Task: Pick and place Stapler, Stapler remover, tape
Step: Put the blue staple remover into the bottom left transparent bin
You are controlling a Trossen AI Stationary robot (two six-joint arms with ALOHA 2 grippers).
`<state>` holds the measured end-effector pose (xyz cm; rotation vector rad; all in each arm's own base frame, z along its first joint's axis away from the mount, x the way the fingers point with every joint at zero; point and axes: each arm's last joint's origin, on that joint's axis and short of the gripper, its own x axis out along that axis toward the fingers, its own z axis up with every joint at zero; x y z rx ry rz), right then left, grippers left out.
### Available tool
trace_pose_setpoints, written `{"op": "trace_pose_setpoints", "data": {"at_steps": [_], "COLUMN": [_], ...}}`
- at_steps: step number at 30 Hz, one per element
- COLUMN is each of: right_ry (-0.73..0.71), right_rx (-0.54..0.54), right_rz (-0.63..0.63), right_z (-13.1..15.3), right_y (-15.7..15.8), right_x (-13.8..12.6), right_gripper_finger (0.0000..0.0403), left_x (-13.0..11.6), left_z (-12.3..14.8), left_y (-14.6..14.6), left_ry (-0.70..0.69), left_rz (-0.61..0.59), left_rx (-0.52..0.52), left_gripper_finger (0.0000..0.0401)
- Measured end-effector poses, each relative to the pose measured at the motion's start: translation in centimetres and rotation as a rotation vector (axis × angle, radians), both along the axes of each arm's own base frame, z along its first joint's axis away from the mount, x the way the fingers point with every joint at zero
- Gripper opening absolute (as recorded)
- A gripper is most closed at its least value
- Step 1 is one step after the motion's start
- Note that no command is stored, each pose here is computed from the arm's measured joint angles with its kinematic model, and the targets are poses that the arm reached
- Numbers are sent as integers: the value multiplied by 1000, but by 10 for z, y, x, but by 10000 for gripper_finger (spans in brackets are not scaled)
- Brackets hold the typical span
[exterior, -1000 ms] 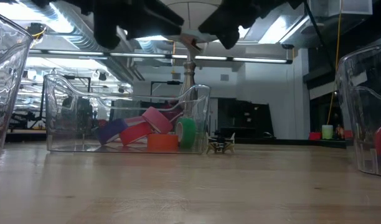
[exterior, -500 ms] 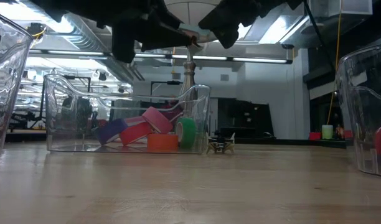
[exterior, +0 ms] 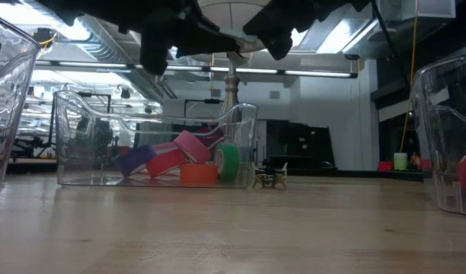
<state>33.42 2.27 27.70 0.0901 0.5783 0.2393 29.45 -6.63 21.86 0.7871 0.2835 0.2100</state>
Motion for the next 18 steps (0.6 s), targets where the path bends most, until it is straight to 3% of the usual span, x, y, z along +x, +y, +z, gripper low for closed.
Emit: {"op": "trace_pose_setpoints", "data": {"at_steps": [10,18], "right_ry": [-109,-169], "right_rx": [31,34], "right_rz": [45,47], "right_z": [9,15], "right_y": [2,2], "right_x": [5,7], "right_gripper_finger": [132,158], "left_x": [-16,-55], "left_z": [17,46], "left_y": [-11,-10], "left_ry": [-11,20], "left_rz": [-30,-91], "left_rx": [-116,-333], "left_gripper_finger": [38,38]}}
